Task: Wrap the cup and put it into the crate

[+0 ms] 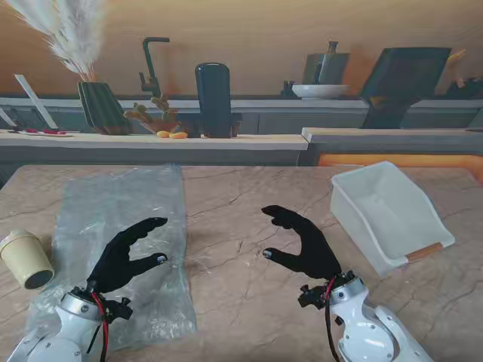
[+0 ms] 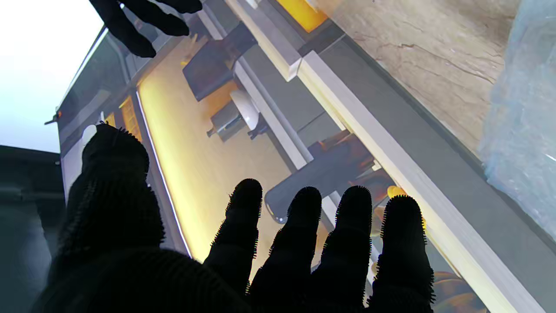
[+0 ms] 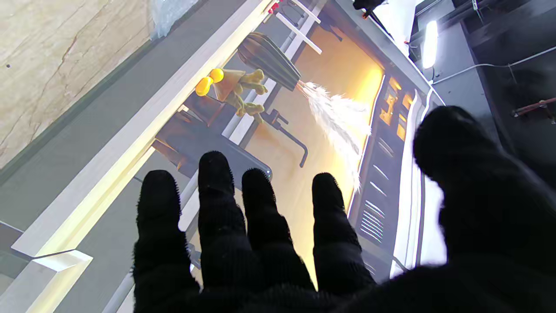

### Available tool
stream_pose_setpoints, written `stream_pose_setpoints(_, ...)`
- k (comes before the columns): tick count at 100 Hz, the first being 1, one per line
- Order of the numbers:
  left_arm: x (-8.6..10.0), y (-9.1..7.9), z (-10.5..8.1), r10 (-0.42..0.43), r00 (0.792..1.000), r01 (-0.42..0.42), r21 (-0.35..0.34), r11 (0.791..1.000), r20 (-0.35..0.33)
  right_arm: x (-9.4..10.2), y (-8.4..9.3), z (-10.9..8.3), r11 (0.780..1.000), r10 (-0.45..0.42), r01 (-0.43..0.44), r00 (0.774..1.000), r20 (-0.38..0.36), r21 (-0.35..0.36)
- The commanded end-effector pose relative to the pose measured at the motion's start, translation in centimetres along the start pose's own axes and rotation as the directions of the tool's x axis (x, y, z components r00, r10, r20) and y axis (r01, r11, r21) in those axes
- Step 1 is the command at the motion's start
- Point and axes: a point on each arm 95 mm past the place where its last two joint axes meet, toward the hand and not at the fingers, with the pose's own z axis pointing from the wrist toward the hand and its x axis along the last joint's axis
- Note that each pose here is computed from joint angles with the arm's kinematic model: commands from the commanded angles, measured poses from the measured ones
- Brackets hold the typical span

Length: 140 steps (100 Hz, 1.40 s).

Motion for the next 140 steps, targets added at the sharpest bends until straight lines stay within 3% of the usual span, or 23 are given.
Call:
stream_pose_setpoints(1, 0.0, 0.4, -0.5, -0.001, 1.0, 0.001, -0.005, 1.0, 0.014, 0.3, -0.3, 0.1, 1.0, -0.004, 0.004, 1.0, 0.0, 0.004)
stream_pose_setpoints(25, 0.1, 0.5, -0.6, 0.015, 1.0, -0.015, -0.016, 1.0, 0.019, 0.3, -0.3, -0.2, 1.0, -0.009, 0.009, 1.0, -0.004, -0.009)
stream_pose_setpoints(43, 0.0, 1.1, 0.2, 0.092, 0.995, -0.091, -0.045, 0.995, 0.032, 0.2, -0.2, 0.1, 1.0, -0.017, 0.017, 1.0, -0.01, -0.016)
stream_pose_setpoints(71, -1.0, 2.6, 1.9, 0.267, 0.955, -0.241, -0.189, 0.952, 0.127, 0.1, -0.4, 0.0, 1.0, -0.024, 0.024, 1.0, -0.003, -0.011)
stream_pose_setpoints(84, -1.7, 3.7, 2.9, 0.313, 0.939, -0.281, -0.204, 0.938, 0.142, 0.1, -0.4, -0.3, 0.999, -0.025, 0.025, 1.0, 0.002, -0.02)
stream_pose_setpoints(94, -2.4, 4.5, 4.0, 0.398, 0.906, -0.355, -0.253, 0.9, 0.145, 0.3, -0.4, -0.6, 0.999, -0.031, 0.031, 0.999, 0.007, -0.031)
stream_pose_setpoints(101, -2.9, 4.9, 4.4, 0.473, 0.87, -0.409, -0.331, 0.85, 0.14, 0.6, -0.4, -0.7, 0.998, -0.044, 0.044, 0.999, 0.003, -0.046)
stream_pose_setpoints(114, -3.7, 5.3, 4.8, 0.579, 0.802, -0.489, -0.395, 0.778, 0.147, 0.6, -0.5, -0.6, 0.998, -0.05, 0.05, 0.999, 0.001, -0.049)
stream_pose_setpoints(130, -4.2, 4.7, 4.8, 0.649, 0.741, -0.556, -0.382, 0.738, 0.175, 0.4, -0.6, -0.4, 0.999, -0.036, 0.036, 0.999, 0.013, -0.026)
stream_pose_setpoints(140, -4.2, 3.7, 4.7, 0.7, 0.695, -0.612, -0.374, 0.697, 0.168, 0.3, -0.5, -0.6, 0.999, -0.034, 0.035, 0.999, 0.015, -0.029)
